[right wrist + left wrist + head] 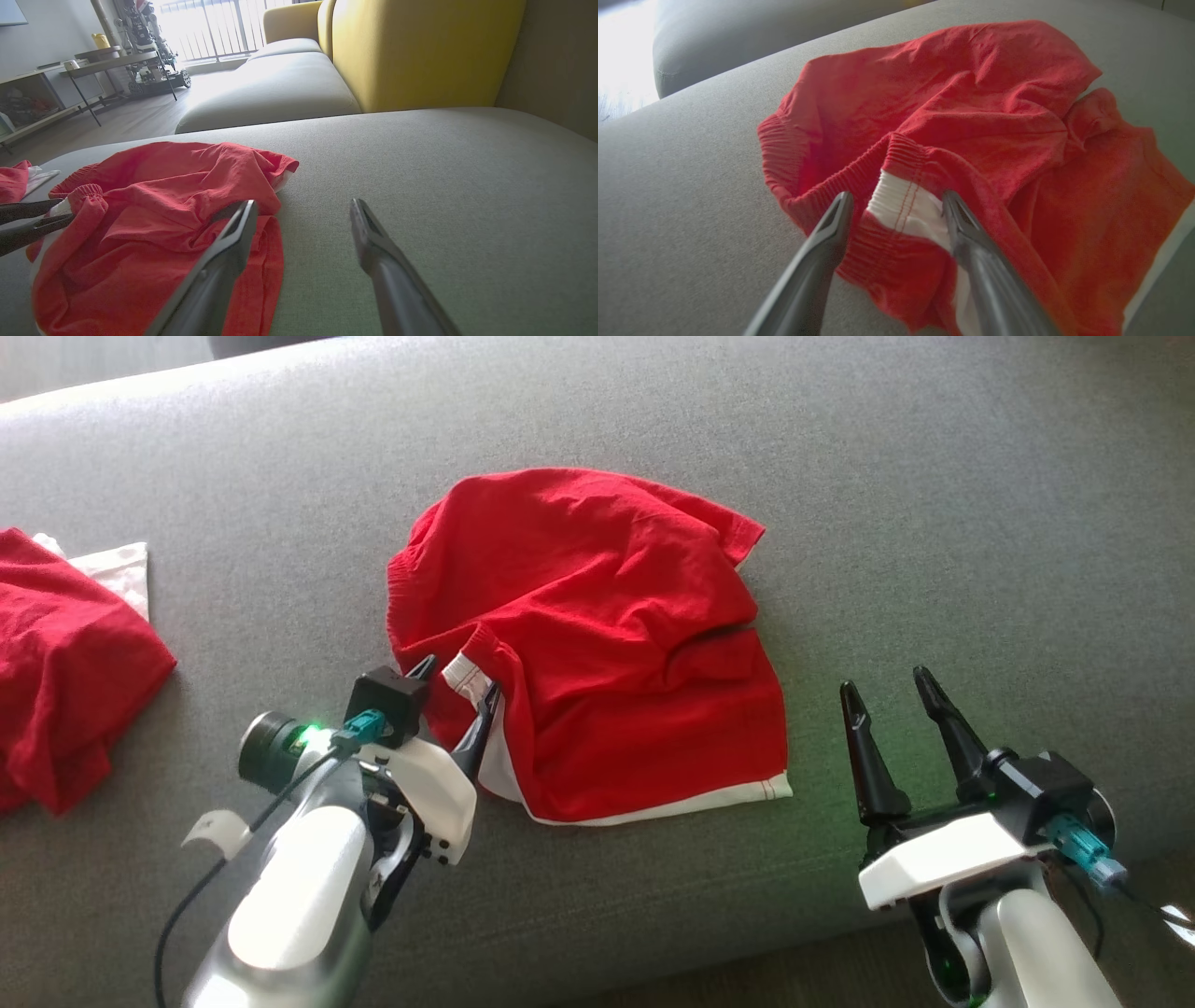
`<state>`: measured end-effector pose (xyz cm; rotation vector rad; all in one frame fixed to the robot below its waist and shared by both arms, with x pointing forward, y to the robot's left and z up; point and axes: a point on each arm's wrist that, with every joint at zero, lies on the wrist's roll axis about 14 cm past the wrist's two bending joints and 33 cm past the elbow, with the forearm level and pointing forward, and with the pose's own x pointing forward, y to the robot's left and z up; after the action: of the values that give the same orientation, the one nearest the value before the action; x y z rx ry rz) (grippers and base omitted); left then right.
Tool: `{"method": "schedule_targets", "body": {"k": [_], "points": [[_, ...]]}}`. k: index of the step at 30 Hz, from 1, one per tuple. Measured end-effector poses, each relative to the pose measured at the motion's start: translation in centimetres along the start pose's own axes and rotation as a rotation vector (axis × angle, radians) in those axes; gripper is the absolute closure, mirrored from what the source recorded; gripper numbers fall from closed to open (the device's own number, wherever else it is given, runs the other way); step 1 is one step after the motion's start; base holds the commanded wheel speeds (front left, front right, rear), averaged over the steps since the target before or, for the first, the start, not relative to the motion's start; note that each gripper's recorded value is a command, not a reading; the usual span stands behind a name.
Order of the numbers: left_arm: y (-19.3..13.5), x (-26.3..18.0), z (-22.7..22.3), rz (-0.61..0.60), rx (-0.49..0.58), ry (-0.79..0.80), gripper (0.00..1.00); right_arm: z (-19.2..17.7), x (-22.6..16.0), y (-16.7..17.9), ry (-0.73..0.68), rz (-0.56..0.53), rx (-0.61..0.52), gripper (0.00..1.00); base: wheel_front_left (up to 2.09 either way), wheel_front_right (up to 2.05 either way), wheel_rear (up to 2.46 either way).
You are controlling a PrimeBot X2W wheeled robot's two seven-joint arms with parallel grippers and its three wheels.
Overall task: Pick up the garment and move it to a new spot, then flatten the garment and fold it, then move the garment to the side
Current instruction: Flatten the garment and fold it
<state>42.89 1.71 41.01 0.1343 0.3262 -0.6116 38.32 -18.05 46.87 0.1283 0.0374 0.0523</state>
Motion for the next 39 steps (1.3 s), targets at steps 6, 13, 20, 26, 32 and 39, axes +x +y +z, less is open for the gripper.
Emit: {"method": "schedule_targets", "body": {"k": [6,13,20,26,32,39], "points": [[-0.3,0.2,-0.7,-0.016,-0.007,0.025,0.58,0.1,0.4,0.0,-0.002,0.003,-0.002,0.00,0.00,0.00,0.00],[-0.1,0.1,-0.1,-0.020,0.009,0.016,1.00,-0.2,0.3,-0.2,0.005,-0.004,-0.001,0.00,0.00,0.00,0.00],[1.2,-1.3,2.0,0.035,-0.017,-0.075,1.00,-0.4,0.4,0.5,0.014,0.015,0.005,0.00,0.00,0.00,0.00],[2.7,-4.0,1.6,0.112,-0.059,-0.094,1.00,-2.3,0.4,2.3,0.071,0.063,0.048,0.00,0.00,0.00,0.00],[3.3,-6.5,0.1,0.155,-0.103,-0.082,1.00,-6.2,-0.6,3.4,0.201,0.063,0.159,0.00,0.00,0.00,0.00],[3.5,-8.0,-0.7,0.182,-0.128,-0.075,1.00,-9.5,-1.6,4.3,0.333,0.055,0.258,0.00,0.00,0.00,0.00]]}}
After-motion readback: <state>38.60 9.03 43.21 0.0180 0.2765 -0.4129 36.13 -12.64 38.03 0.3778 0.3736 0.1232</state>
